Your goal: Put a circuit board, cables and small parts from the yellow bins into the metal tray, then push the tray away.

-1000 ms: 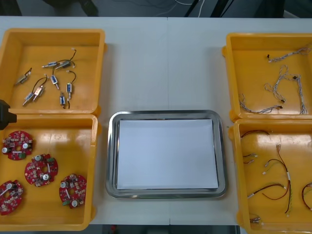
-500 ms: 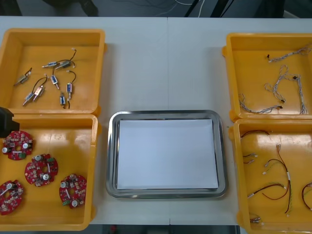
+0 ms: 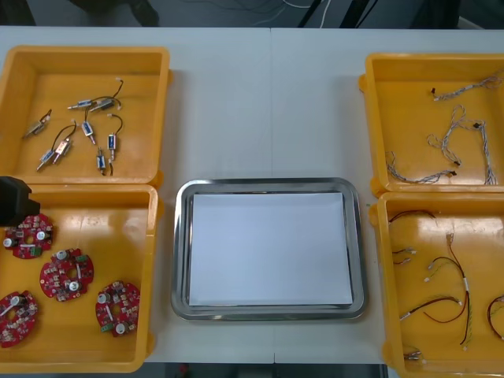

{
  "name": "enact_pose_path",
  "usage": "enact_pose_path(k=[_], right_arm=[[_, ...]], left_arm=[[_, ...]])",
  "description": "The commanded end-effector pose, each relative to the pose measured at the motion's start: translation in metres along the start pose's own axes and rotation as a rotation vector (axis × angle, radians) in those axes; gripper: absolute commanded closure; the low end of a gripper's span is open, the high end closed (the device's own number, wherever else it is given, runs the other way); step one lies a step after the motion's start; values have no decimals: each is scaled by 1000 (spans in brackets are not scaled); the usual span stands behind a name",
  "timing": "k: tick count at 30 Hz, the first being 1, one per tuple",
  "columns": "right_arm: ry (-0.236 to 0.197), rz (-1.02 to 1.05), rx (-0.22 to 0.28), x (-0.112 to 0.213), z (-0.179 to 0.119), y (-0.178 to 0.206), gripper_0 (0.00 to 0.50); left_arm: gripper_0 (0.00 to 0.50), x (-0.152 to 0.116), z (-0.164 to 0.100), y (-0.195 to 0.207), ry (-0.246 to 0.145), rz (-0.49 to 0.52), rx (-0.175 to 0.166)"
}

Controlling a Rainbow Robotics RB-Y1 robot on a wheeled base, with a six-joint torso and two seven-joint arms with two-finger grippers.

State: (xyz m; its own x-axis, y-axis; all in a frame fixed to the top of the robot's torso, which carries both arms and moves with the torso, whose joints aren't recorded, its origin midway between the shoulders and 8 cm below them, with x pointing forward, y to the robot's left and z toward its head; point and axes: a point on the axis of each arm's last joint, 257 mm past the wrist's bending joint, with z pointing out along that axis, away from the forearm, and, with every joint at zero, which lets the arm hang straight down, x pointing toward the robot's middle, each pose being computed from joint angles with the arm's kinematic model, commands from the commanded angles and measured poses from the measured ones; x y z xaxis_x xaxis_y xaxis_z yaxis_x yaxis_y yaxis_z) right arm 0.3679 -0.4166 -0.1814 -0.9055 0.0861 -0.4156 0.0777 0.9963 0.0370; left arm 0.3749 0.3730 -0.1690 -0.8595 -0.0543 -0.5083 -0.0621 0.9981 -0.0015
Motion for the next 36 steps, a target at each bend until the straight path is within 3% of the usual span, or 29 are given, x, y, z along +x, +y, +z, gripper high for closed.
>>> enact_pose_path(k=[1,4,11,17,21,26,32,36], right_arm=[[65,34,16,31,10,-7,0],[64,31,7,36,16,-6,0],[66,45,-29,47,30,1,0],[31,69,-70,51,45,12,0],[11,59,-79,54,57,18,0],[-15,39,-82,57,71,24,0],[-11,11,-66,64,79,24,0],[-13,-8,-56,68,82,21,0]], left_arm=[[0,8,-5,1,37,55,-10],[0,12,-9,-7,60,118,24],[0,19,-17,-14,100,242,59],[0,19,-24,-5,119,414,39],[0,26,-27,-5,155,522,44],[0,32,-29,6,207,654,7],[0,38,-33,15,261,755,-15],[0,36,-30,5,242,814,14]])
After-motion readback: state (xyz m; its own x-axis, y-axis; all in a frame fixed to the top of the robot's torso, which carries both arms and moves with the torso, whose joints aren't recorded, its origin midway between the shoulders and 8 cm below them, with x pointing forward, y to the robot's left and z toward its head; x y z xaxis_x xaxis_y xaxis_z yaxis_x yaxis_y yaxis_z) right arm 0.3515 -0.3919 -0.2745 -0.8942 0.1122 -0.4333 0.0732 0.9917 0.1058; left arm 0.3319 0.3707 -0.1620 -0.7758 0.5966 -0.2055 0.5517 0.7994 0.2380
